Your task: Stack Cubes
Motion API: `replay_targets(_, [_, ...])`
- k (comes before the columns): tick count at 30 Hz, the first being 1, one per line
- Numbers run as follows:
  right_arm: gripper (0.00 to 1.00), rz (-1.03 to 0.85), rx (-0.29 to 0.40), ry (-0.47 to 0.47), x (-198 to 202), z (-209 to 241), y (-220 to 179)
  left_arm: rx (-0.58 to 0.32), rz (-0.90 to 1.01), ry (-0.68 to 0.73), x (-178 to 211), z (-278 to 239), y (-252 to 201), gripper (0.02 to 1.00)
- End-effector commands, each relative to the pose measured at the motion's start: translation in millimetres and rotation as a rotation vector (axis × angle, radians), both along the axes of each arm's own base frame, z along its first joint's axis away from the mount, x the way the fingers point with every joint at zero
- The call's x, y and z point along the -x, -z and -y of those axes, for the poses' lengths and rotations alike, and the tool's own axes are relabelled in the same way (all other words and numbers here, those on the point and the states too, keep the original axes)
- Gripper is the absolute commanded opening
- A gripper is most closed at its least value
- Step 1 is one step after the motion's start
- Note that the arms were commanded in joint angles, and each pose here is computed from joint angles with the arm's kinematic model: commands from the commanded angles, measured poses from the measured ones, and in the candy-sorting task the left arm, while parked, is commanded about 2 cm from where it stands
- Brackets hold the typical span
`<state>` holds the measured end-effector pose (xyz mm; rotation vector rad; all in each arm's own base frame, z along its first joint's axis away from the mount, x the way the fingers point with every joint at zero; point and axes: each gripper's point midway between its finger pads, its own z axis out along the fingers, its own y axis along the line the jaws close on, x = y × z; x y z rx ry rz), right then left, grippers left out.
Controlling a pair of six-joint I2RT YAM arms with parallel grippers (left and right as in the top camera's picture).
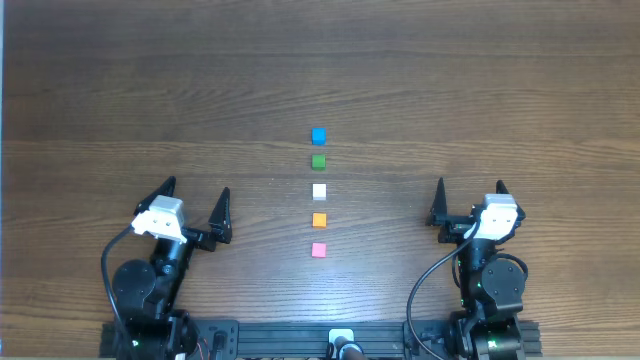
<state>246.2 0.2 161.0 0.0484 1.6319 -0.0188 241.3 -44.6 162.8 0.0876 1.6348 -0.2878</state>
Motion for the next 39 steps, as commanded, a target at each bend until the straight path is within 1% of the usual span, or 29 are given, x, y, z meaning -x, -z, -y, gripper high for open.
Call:
replay_targets(1, [0.993,0.001,-0.002,0.005,0.3,1.2,1.1,-0.017,0.007,0.006,0.1,0.4,1.5,1.0])
replay_targets(36, [0.991,0.001,-0.002,0.005,0.3,1.3,1.1,-0.017,0.003,-0.002,-0.4,-0.8,2.6,1.0])
replay_targets(39, [0.993,0.001,-0.002,0.005,0.3,1.2,1.1,0.012,-0.004,0.002,-0.2,0.4,2.5,1.0])
